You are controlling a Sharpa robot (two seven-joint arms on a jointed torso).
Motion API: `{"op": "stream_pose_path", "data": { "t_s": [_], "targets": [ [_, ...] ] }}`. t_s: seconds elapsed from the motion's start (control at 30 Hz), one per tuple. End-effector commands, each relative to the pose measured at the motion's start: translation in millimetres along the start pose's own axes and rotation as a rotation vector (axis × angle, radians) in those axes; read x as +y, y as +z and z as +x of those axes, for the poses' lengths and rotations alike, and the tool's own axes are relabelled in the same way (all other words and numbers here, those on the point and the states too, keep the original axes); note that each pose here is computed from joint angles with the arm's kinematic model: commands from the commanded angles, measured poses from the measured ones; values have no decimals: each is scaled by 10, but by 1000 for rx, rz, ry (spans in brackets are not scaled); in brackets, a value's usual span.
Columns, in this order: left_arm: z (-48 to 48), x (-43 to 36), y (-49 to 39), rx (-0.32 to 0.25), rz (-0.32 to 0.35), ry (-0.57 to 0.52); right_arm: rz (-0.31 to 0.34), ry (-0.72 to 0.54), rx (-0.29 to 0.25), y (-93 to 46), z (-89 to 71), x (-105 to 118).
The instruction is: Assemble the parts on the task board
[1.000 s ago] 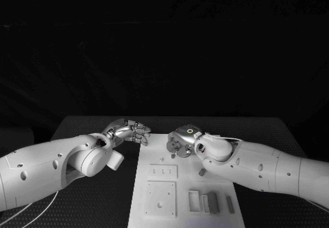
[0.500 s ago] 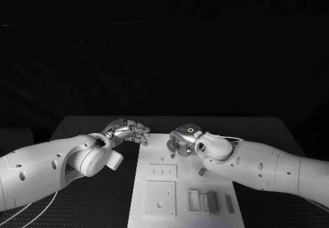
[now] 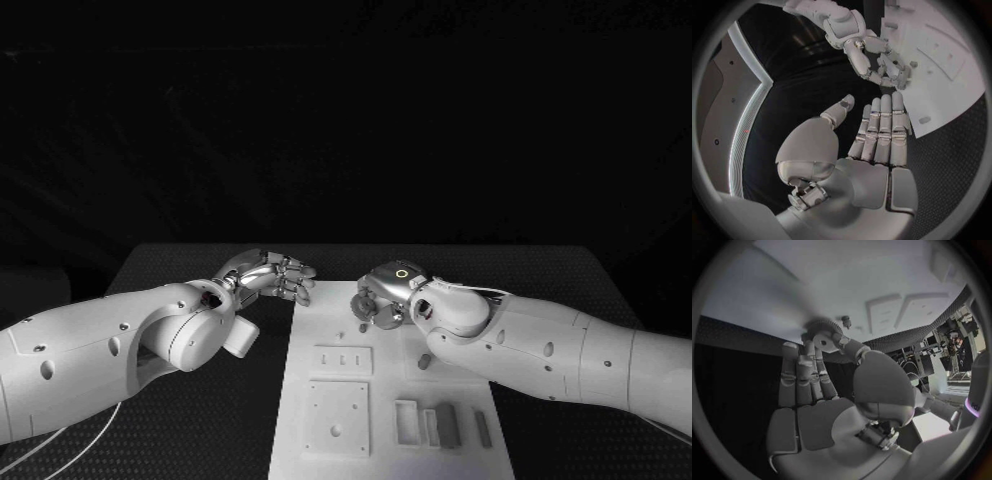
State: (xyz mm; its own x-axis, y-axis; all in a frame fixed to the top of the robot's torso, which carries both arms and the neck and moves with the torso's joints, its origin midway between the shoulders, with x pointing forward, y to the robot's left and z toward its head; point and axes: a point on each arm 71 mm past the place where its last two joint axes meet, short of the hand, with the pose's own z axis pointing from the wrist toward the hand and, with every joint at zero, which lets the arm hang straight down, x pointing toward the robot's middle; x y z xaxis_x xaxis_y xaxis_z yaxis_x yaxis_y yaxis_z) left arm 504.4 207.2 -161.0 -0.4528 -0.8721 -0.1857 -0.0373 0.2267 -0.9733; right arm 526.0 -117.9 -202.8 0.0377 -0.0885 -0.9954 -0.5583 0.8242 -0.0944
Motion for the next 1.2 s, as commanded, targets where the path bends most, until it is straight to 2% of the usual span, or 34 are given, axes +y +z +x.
{"op": "stream_pose_path", "data": {
  "t_s": [0.03, 0.9, 1.2],
  "targets": [
    [19, -17, 1, 14, 10, -1, -10, 15, 52, -17, 76, 25],
    [21, -17, -2, 13, 9, -1, -4, 53, 83, -22, 113, -4],
    [22, -19, -1, 12, 10, -1, -17, 66, 61, -7, 93, 38]
  ]
}}
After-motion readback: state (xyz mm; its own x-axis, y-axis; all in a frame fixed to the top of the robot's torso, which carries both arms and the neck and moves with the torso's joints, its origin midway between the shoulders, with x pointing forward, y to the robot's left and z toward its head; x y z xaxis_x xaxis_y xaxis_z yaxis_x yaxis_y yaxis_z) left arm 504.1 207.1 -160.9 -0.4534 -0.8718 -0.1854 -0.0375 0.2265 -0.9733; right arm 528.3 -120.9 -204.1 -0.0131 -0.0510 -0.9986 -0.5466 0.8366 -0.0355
